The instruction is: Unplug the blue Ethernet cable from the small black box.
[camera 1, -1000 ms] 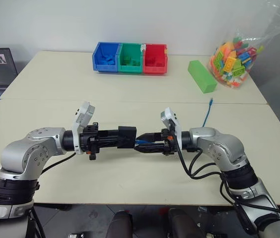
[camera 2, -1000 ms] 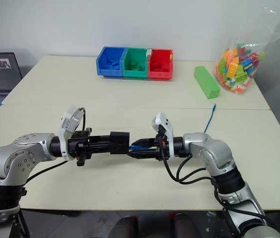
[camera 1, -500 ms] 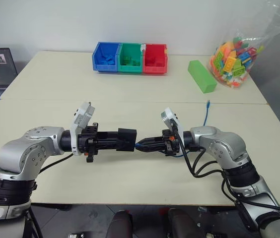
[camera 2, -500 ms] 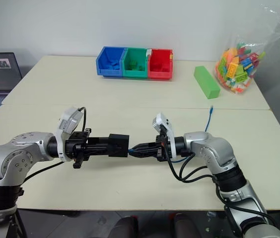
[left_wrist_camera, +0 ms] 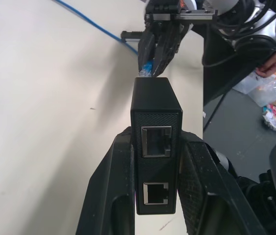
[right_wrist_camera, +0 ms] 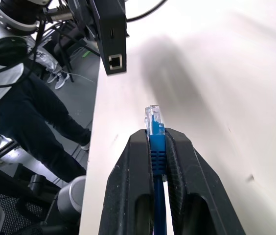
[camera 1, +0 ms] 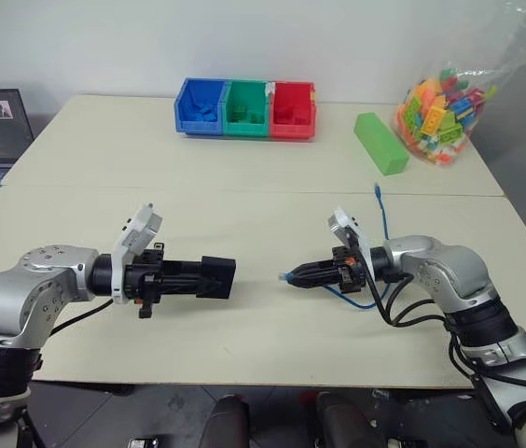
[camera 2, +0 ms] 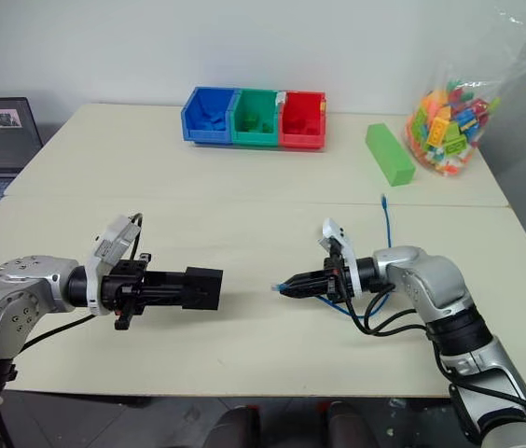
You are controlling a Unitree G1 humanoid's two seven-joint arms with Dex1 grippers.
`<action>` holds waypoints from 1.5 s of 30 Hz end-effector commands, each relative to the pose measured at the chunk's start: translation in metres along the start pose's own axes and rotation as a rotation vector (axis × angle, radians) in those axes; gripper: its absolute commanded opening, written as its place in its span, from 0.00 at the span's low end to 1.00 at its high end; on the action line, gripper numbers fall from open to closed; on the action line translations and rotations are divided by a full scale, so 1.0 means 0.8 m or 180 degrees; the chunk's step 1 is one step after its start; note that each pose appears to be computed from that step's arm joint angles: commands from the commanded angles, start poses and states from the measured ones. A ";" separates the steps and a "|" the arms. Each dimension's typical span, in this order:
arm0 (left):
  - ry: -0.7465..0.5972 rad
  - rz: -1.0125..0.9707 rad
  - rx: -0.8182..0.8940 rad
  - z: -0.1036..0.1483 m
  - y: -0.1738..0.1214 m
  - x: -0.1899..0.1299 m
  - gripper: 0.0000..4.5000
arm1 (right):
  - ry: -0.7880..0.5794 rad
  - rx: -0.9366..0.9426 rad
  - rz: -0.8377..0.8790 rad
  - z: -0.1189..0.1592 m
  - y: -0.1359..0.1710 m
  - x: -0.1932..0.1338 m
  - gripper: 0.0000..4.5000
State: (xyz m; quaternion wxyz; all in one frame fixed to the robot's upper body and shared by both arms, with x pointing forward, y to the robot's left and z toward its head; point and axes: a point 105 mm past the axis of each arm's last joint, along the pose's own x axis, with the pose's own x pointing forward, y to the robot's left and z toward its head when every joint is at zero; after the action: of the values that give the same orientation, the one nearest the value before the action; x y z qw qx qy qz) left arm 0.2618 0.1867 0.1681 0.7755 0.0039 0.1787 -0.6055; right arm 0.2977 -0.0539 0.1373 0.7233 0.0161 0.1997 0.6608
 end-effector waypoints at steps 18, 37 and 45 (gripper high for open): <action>-0.0318 0.0859 0.0494 0.007 0.029 0.005 0.18 | -0.0645 -0.0727 -0.2531 0.057 -0.171 -0.021 0.41; -0.1212 0.3855 0.0730 -0.033 0.169 -0.056 0.18 | -0.0394 -0.1572 -0.0620 0.075 -0.001 0.041 0.87; -0.1151 0.4003 0.0444 -0.066 0.178 -0.054 0.33 | -0.0458 -0.1622 -0.1061 0.088 -0.025 0.041 0.87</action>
State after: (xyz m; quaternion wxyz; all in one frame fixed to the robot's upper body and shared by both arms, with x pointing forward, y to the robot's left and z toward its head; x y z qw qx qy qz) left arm 0.3731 0.2710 0.1021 0.9962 0.0608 -0.0284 -0.0562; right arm 0.3363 -0.0079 0.1694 0.8082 -0.1450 0.0103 0.5706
